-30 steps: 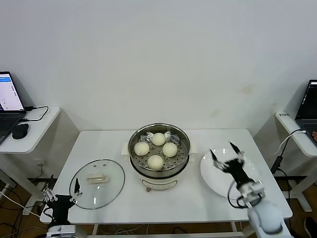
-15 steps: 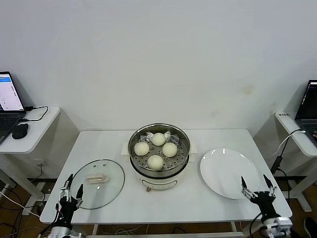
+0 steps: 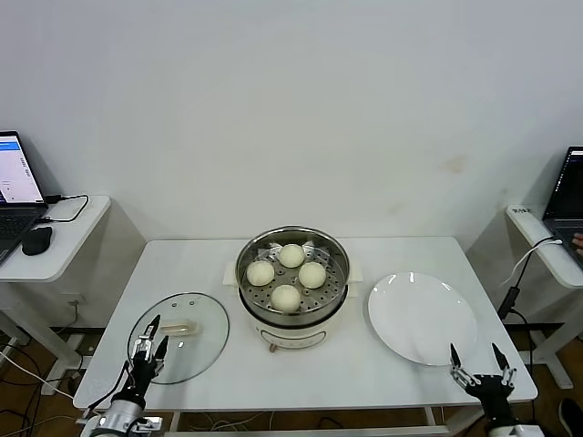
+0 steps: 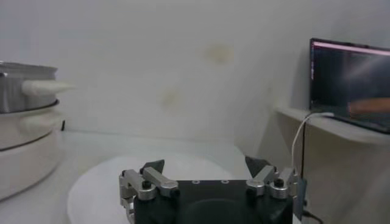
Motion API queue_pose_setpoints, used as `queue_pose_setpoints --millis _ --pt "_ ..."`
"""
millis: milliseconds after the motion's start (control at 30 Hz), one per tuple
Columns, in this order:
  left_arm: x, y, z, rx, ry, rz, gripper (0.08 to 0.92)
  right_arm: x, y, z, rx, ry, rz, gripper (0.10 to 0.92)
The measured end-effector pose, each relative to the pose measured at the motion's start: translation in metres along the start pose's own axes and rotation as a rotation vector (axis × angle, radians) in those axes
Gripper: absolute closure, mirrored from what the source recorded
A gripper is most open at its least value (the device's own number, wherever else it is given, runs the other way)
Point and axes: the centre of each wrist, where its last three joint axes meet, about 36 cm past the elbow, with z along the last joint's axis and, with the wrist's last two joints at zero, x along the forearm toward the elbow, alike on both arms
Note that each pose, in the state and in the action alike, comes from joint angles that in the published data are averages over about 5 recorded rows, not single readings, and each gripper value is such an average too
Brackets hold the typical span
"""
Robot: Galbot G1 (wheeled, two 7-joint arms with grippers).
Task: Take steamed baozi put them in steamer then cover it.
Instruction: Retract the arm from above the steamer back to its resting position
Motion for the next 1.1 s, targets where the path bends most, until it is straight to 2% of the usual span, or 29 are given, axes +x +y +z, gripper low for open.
queue_pose_setpoints --millis 400,900,1000,1100 --pt "-0.032 -0.007 0.001 -0.026 -0.03 0.011 0.177 0.017 0.001 0.005 -0.009 0.014 0.025 0.199" --pt "-0.07 -0.013 0.006 -0.028 -0.023 0.01 0.177 0.024 0.003 0.013 -0.011 0.029 0.032 0.2" --pt "-0.074 -0.015 0.008 -0.029 -0.019 0.014 0.193 0.023 0.004 0.014 -0.013 0.029 0.032 0.2" --pt "-0.076 -0.017 0.01 -0.03 -0.016 0.022 0.259 0.023 0.005 0.014 -0.015 0.032 0.03 0.199"
